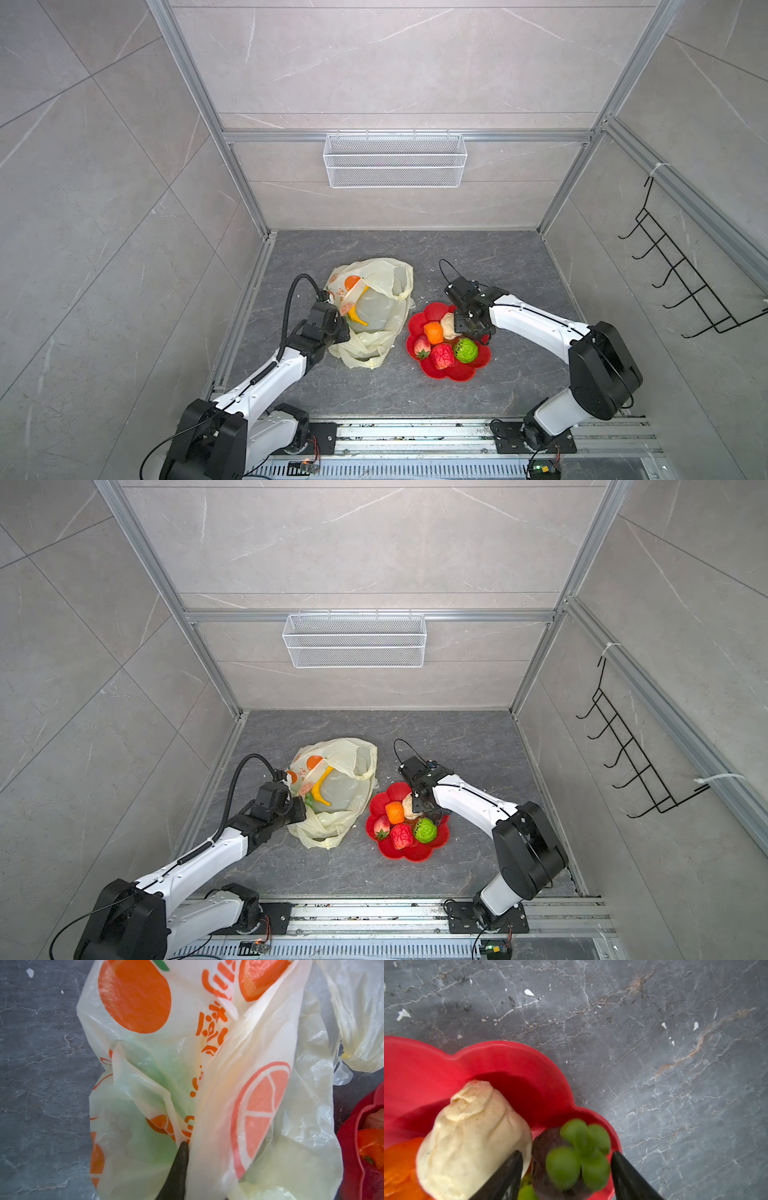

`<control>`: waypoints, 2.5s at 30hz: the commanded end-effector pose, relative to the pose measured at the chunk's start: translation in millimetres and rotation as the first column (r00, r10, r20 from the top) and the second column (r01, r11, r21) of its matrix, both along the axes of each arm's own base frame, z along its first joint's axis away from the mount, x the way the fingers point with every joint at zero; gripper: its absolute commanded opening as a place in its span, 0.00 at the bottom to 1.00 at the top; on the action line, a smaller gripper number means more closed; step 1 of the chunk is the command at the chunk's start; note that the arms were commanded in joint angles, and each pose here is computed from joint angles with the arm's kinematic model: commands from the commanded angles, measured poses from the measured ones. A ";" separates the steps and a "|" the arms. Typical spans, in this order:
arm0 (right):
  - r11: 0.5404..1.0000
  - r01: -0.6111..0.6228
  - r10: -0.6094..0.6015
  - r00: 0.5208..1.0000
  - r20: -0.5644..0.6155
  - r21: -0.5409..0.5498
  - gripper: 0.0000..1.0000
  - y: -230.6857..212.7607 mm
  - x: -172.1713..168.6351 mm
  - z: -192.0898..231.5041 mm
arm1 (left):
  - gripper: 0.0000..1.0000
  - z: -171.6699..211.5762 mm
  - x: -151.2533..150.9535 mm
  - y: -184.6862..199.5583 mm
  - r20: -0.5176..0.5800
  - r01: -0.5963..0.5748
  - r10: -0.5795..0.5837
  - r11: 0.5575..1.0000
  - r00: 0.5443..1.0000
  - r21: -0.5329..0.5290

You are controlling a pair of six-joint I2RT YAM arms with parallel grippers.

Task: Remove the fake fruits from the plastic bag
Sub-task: 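Lower the mangosteen onto the plate and open the right gripper, then move the right gripper back into the bag mouth toward the yellow banana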

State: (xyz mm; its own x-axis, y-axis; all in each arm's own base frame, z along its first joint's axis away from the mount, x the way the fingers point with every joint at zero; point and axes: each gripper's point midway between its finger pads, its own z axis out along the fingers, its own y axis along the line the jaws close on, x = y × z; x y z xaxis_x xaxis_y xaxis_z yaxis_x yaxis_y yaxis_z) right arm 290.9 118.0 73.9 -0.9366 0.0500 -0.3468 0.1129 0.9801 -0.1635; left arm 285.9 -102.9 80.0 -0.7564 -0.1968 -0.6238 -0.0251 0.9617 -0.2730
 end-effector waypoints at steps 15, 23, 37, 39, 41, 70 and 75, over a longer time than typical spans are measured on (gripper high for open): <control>0.952 -0.221 0.178 0.962 0.207 0.211 0.68 120.1 16.5 78.2 | 0.12 2.0 5.1 -9.1 0.004 0.013 -0.012 0.999 1.000 -0.036; 0.838 -0.386 0.327 0.921 0.212 0.386 0.65 265.9 21.5 61.9 | 0.11 -2.3 1.5 -12.2 -0.020 -0.019 0.017 0.995 1.000 -0.096; 0.807 -0.402 0.326 0.914 0.240 0.434 0.59 349.6 65.5 0.9 | 0.11 2.0 0.2 1.2 0.005 -0.050 0.050 0.998 0.999 -0.043; 0.803 -0.412 0.325 0.909 0.262 0.432 0.61 357.5 72.8 -4.6 | 0.11 1.7 1.3 0.6 0.005 -0.049 0.049 0.998 0.999 -0.043; 0.803 -0.416 0.323 0.905 0.275 0.425 0.63 363.4 79.0 -8.7 | 0.11 -0.6 1.5 0.5 -0.002 -0.050 0.050 0.998 0.999 -0.041; 0.932 -0.316 0.277 0.937 0.211 0.178 0.48 345.2 108.4 -50.1 | 0.11 0.8 3.1 -1.9 0.012 -0.033 0.034 0.998 0.999 -0.044; 0.925 -0.333 0.290 0.930 0.226 0.181 0.30 348.0 100.8 -37.3 | 0.11 -1.0 4.2 -2.6 0.001 -0.032 0.032 0.999 0.999 -0.040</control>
